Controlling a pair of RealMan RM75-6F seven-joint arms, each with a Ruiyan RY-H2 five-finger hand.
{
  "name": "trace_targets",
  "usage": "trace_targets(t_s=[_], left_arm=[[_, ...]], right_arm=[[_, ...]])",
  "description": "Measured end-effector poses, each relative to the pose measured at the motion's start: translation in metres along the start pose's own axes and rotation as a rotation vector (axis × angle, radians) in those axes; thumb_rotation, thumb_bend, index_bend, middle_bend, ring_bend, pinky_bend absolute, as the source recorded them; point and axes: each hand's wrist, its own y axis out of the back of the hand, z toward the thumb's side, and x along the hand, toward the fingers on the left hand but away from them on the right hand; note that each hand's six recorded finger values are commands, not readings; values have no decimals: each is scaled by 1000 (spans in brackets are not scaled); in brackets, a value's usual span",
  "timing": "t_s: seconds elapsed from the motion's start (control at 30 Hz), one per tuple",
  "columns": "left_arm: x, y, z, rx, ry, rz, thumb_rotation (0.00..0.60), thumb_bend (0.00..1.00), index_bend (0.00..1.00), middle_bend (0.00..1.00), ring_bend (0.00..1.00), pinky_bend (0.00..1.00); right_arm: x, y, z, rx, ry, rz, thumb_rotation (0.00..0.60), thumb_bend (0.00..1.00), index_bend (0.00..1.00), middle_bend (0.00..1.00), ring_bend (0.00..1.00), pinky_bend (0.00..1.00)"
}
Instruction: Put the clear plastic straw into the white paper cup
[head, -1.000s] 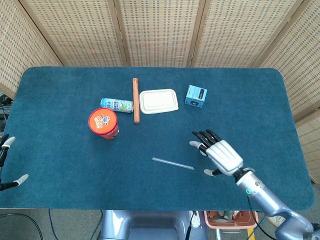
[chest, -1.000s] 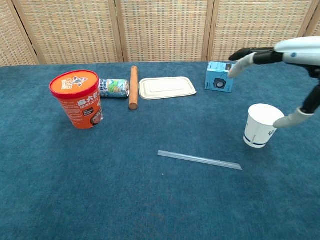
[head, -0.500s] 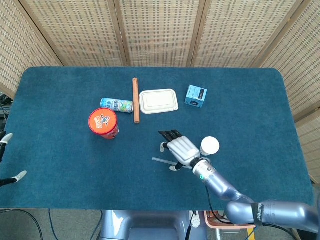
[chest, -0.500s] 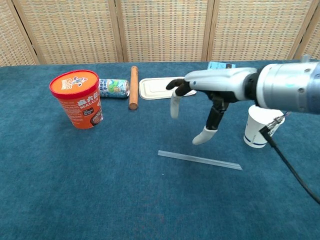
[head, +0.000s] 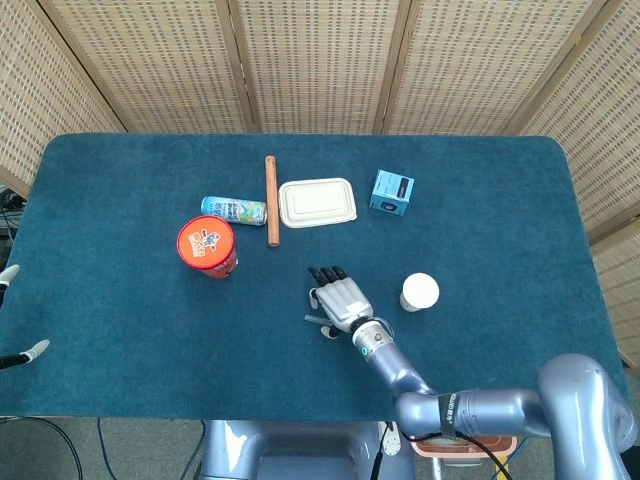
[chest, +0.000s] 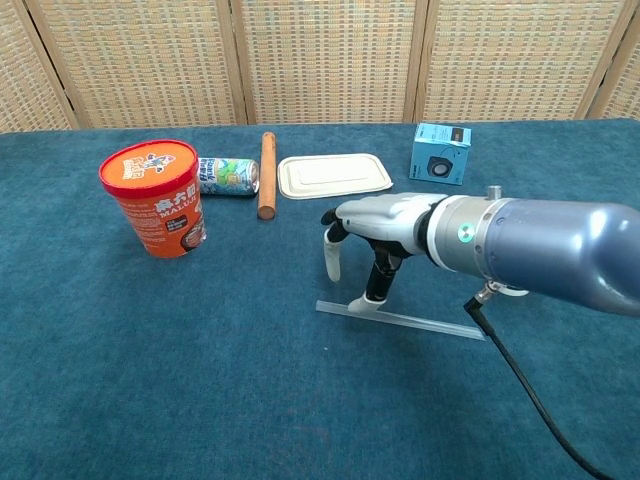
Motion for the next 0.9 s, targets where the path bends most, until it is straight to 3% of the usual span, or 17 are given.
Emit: trace_targets(t_s=[0.5,0.9], left_arm=[[1,-1,0,-3,0,-7,600,122,0,0,0,0],[1,-1,-1,-10,1,-9,600,121,0,0,0,0]], right_arm=[[-10,-18,-1,-36,-20,-1,600,331,495,0,0,0],[-14,-30,-6,5,-34,2,600,374,500,0,0,0]])
